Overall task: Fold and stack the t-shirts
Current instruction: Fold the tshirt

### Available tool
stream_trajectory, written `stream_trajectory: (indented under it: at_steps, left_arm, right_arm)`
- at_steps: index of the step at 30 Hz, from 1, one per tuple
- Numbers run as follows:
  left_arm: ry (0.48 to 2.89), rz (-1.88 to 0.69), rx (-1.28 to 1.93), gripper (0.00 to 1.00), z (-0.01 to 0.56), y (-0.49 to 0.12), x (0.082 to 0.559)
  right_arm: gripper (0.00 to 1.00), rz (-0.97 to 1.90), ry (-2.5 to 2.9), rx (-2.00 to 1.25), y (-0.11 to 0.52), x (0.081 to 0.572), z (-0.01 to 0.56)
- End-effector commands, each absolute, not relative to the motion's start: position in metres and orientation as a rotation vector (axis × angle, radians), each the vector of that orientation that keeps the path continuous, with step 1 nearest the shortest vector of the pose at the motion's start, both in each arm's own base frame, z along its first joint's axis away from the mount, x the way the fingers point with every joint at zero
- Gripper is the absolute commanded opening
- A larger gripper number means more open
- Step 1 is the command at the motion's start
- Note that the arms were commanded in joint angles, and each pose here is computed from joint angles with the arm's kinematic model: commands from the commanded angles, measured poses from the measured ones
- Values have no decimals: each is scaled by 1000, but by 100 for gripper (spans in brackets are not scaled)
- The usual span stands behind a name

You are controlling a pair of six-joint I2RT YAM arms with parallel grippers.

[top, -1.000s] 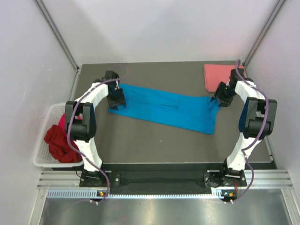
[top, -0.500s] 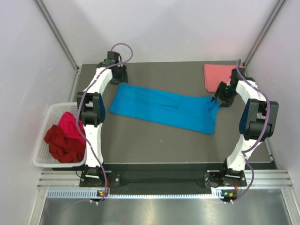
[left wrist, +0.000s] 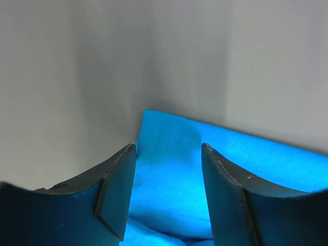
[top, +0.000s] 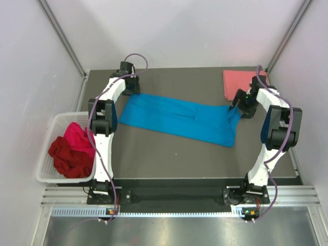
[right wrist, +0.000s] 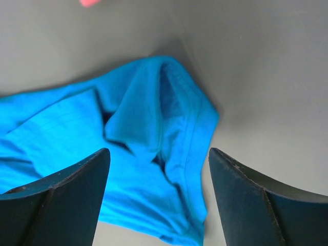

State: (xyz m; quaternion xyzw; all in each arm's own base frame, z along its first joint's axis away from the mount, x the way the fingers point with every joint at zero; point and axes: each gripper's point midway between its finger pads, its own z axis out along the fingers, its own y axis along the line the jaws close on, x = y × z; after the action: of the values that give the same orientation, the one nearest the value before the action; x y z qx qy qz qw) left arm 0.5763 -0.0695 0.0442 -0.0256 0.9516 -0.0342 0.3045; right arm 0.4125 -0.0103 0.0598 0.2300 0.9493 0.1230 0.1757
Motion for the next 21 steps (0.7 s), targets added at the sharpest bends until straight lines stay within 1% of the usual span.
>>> stream_trajectory:
  at_steps: [1,3,6,10,11,14,15,19,21]
  left_arm:
    - [2493,-107,-69,57,45,-69,582]
    - [2518,-160,-79,53,37,-76,576]
    - [2533,-163,-91,50,32,-76,572]
    - [2543,-214,-123,42,30,-79,569]
    - [2545,-217,-135,37,30,-79,569]
    - [2555,-207,-158,27,30,-78,564]
    - [2564,-199,-169,25,27,-76,561]
    - [2590,-197,-214,13,28,-75,550]
    - [2608,-211,-222,9,28,-76,545]
  right_arm:
    - [77,323,2640,626,-22,432,57]
    - [76,311,2631,596,-24,441,54]
    - [75,287,2613,562,-26,454,58]
    - [74,261,2615,538,-31,463,53]
    - [73,266,2621,530,-31,464,52]
    - [71,301,2632,494,-25,467,47]
    - [70,341,2640,474,-17,467,45]
    - [60,417,2645,436,1,465,39]
    - [60,453,2639,426,9,464,38]
